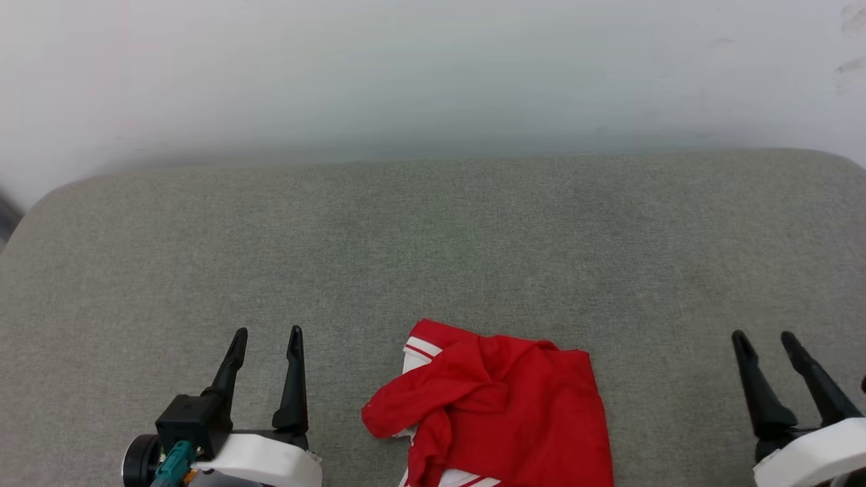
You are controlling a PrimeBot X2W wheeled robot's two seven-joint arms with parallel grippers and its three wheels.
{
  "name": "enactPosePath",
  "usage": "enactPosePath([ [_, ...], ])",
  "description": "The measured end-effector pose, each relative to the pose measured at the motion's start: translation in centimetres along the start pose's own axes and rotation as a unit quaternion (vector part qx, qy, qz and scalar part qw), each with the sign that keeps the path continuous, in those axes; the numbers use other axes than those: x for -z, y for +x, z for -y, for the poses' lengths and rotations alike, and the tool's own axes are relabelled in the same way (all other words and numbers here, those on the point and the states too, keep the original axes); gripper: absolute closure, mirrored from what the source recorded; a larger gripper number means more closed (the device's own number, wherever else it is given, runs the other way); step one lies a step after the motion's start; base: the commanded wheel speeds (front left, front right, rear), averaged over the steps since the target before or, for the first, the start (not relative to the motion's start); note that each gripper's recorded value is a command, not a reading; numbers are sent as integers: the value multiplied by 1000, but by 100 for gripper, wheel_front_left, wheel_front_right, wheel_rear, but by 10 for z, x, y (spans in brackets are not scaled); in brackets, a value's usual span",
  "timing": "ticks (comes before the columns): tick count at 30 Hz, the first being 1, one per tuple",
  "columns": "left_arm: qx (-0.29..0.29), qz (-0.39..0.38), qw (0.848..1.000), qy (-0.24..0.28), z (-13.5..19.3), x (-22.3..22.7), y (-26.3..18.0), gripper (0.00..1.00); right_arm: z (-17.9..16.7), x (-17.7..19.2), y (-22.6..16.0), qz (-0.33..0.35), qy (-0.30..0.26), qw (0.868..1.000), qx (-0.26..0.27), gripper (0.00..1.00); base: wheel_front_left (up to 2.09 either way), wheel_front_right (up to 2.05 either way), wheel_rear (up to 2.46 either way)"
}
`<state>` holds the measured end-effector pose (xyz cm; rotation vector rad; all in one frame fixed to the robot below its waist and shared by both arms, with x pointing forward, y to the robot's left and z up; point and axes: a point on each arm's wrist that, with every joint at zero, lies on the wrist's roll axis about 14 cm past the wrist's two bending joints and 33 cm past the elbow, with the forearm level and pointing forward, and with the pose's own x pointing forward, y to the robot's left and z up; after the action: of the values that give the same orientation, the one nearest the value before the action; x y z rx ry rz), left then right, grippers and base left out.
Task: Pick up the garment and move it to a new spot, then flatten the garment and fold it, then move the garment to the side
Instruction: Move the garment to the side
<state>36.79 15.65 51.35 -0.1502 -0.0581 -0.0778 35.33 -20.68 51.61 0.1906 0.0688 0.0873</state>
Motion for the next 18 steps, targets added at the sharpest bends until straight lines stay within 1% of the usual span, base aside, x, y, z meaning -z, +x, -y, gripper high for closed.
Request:
enactPosePath([
  [2,-3,4,1000,-2,-1,-2,1,0,12,4,0,-20,22,999,14,0,0,0,0],
  [5,-10,11,1000,-2,-4,-6,1,0,34,15,-3,-73,57,995,35,0,0,0,0],
  [7,-13,15,1000,-4,-5,-7,1,0,51,28,-7,-128,76,988,49,0,0,0,0],
  [8,-15,16,1000,-5,-6,-8,1,0,55,37,-10,-163,89,981,51,0,0,0,0],
  [10,-16,20,1000,-5,-7,-10,2,0,58,54,-16,-230,113,965,47,0,0,0,0],
  [11,-18,21,1000,-6,-8,-10,2,0,58,61,-19,-257,133,956,45,0,0,0,0],
  [13,-19,24,1000,-5,-9,-11,3,0,57,75,-24,-313,157,936,41,0,0,0,0],
  [14,-19,26,999,-5,-9,-12,4,0,51,80,-25,-336,176,925,32,0,0,0,0],
  [16,-19,31,999,-5,-10,-14,6,0,38,93,-27,-380,193,905,15,0,0,0,0],
  [18,-22,31,999,-4,-12,-14,8,0,15,104,-25,-412,227,882,-13,0,0,0,0],
])
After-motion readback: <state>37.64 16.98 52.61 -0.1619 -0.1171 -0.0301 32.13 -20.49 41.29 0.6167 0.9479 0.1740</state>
